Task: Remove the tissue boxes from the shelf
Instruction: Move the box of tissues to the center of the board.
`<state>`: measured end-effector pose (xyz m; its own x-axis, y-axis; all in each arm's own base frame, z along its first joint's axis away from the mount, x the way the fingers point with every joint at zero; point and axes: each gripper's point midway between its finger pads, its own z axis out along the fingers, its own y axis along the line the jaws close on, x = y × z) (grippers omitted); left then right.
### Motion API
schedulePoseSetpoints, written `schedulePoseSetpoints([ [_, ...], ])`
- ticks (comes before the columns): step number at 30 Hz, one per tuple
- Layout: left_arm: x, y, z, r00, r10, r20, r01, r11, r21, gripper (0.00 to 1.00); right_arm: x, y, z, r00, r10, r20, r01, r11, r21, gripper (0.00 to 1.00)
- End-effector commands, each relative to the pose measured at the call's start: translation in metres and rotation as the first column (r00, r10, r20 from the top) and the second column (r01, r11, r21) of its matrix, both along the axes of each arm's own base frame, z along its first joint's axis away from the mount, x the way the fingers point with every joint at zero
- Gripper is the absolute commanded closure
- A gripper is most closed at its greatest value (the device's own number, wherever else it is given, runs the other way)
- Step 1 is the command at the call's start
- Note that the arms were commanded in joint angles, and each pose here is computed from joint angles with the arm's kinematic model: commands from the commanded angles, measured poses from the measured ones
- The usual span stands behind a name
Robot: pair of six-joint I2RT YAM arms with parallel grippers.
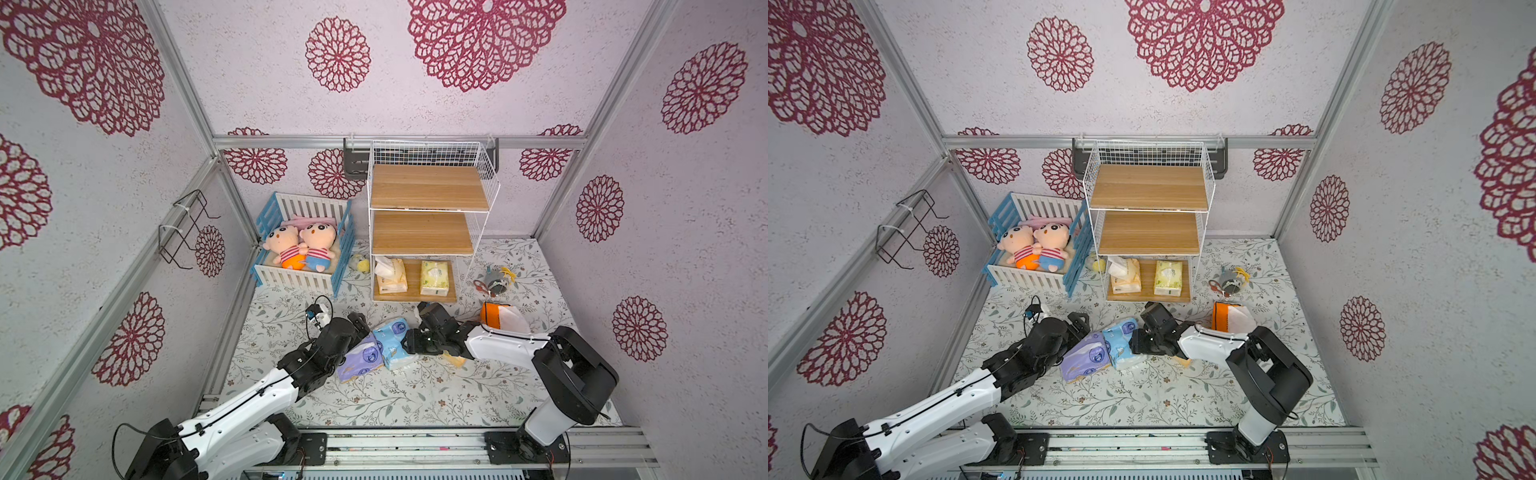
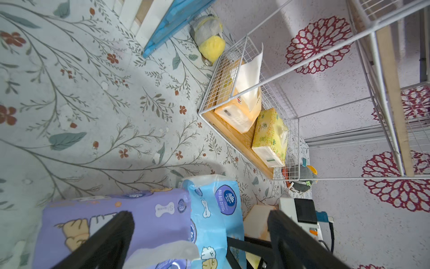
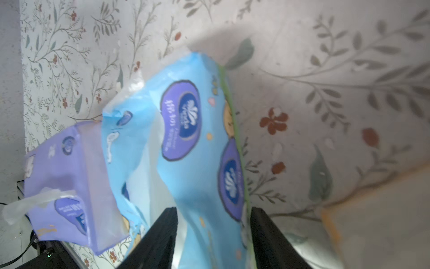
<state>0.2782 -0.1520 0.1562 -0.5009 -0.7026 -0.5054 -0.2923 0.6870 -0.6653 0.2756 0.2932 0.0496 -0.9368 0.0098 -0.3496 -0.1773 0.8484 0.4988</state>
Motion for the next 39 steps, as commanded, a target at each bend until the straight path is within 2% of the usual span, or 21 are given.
schedulePoseSetpoints([
  [1,0.005,0.024,0.026,0.998,0.041,0.048,-0.043,0.998,0.045,0.03,0.012,0.03,0.02,0.999,0.026,0.041,-0.029,0.997,0.066,0.44],
  [7,0.0,0.054,0.056,0.991,0.086,0.099,-0.089,0.996,0.026,0.03,0.014,0.064,0.015,0.997,0.079,0.018,-0.08,0.994,0.068,0.45],
  [11,-0.006,0.062,0.067,0.987,0.103,0.124,-0.106,0.994,0.015,0.03,0.022,0.075,0.025,0.994,0.096,0.047,-0.099,0.993,0.062,0.44],
  [15,-0.007,0.058,0.068,0.988,0.083,0.127,-0.084,0.996,0.004,0.03,0.031,0.068,0.036,0.994,0.06,0.095,-0.064,0.997,0.038,0.42],
  [19,-0.004,0.055,0.07,0.991,0.048,0.126,-0.054,0.997,0.046,0.03,0.035,0.055,0.06,0.985,0.016,0.172,-0.027,0.998,0.06,0.4],
  [23,0.008,0.055,0.07,0.993,0.032,0.117,-0.044,0.994,0.1,0.03,0.037,0.032,0.085,0.97,-0.056,0.237,0.028,0.992,0.12,0.38],
  [27,0.03,0.052,0.073,0.995,0.009,0.104,-0.021,0.993,0.115,0.03,0.047,-0.003,0.107,0.94,-0.186,0.286,0.138,0.974,0.18,0.35],
  [30,0.048,0.053,0.079,0.996,-0.001,0.093,-0.01,0.993,0.118,0.03,0.056,-0.027,0.13,0.887,-0.305,0.347,0.218,0.938,0.268,0.28],
  [32,0.06,0.053,0.081,0.996,-0.013,0.088,0.003,0.994,0.114,0.03,0.064,-0.042,0.142,0.834,-0.393,0.388,0.274,0.905,0.326,0.21],
  [34,0.071,0.051,0.085,0.995,-0.023,0.093,0.013,0.994,0.109,0.03,0.075,-0.051,0.145,0.801,-0.45,0.394,0.314,0.877,0.364,0.18],
  [39,0.088,0.052,0.087,0.995,-0.035,0.088,0.024,0.993,0.113,0.03,0.107,-0.046,0.134,0.82,-0.469,0.327,0.3,0.84,0.453,0.21],
])
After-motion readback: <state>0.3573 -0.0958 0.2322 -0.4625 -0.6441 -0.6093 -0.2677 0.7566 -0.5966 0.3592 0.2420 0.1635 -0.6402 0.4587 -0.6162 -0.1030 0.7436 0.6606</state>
